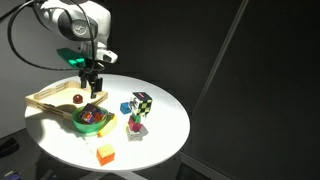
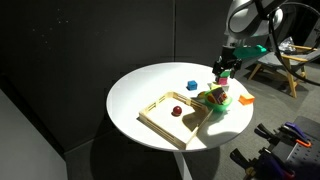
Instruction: Remove the block with a house image from the wooden tray and move it into the green bowl
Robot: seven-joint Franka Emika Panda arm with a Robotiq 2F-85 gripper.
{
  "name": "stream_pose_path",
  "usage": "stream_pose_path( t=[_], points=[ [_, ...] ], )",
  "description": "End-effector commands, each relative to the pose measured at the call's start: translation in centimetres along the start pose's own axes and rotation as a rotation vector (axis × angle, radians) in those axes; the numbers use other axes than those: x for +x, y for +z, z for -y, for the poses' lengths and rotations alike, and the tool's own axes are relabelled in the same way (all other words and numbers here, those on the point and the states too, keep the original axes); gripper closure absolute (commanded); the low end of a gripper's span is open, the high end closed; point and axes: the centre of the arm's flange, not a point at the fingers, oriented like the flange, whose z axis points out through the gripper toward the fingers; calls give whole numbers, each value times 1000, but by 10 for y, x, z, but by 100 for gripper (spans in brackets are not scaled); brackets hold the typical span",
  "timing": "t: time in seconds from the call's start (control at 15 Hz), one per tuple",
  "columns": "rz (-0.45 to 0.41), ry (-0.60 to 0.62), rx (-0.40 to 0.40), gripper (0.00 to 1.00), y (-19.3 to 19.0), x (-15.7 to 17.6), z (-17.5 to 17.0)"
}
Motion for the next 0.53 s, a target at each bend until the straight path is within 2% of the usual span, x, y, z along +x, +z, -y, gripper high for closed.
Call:
stream_pose_path(
  t=[0.0,0.47],
  points=[
    [-15,-46,2,0,-24,-12,7],
    [-45,-143,11,0,-57,-23,33]
  ],
)
